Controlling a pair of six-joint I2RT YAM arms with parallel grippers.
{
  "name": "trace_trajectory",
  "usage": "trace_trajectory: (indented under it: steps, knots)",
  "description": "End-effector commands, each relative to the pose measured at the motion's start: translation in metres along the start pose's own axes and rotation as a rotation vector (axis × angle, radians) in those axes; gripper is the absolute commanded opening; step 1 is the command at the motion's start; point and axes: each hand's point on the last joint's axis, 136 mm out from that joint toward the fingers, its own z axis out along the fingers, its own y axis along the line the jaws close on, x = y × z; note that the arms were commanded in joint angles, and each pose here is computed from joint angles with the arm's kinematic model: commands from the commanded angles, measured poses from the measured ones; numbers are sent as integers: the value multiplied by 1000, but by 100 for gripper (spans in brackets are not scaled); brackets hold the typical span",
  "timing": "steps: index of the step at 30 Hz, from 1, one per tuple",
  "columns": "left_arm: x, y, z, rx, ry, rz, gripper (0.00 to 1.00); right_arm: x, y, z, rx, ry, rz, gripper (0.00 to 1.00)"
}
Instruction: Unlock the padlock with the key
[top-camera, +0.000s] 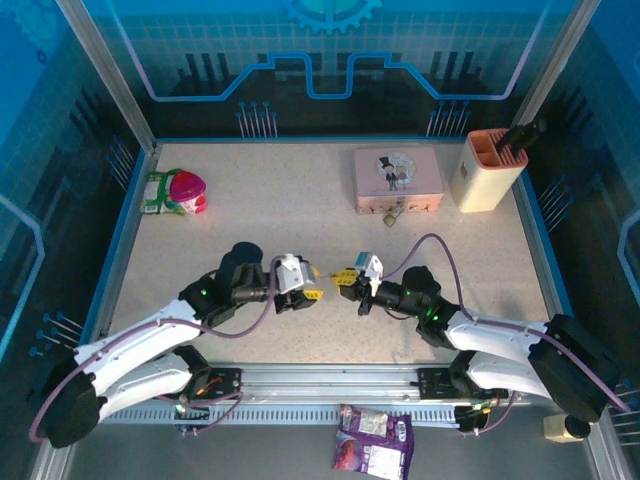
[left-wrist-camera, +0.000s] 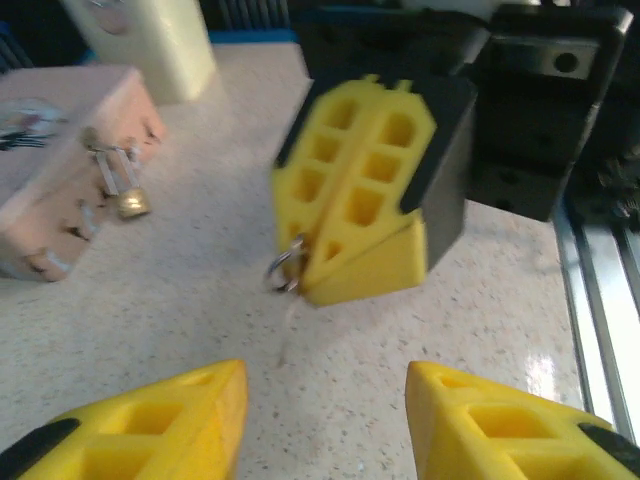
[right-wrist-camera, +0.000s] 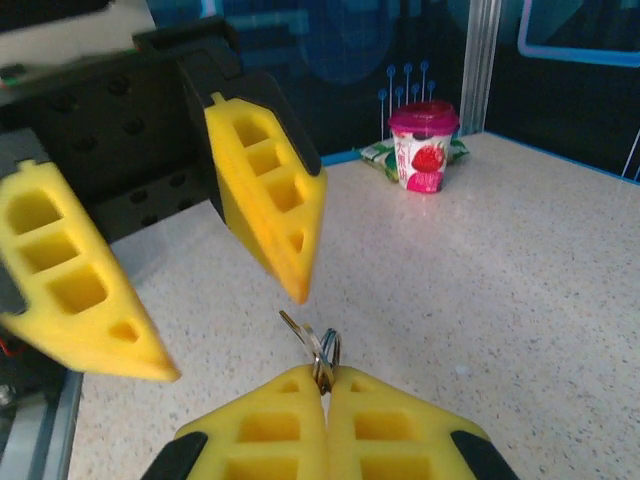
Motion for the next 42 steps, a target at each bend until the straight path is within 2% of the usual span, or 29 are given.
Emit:
trace_trajectory:
  steps: [1,3,6,11,19,28,36,42]
  knots:
    - [-43,22,-26,-83,-296,-129,51,-33,-4,-4,14,-171,102,0]
    - [-50,20,-36,-46,-395,-170,54,-40,-5,-6,10,-226,158,0]
    - [-57,10,-38,33,-449,-192,54,-52,-3,-6,-23,-310,217,0]
    - [-63,6,-36,103,-510,-236,51,-59,11,4,-62,-318,228,0]
    - [-65,4,-30,154,-515,-247,42,-62,12,3,-59,-332,245,0]
    - [-63,4,-21,190,-469,-255,22,-64,19,4,-83,-332,250,0]
    - [-63,2,-21,198,-468,-249,14,-66,23,8,-101,-331,246,0]
    - [-62,1,-20,210,-459,-251,3,-68,25,9,-109,-334,245,0]
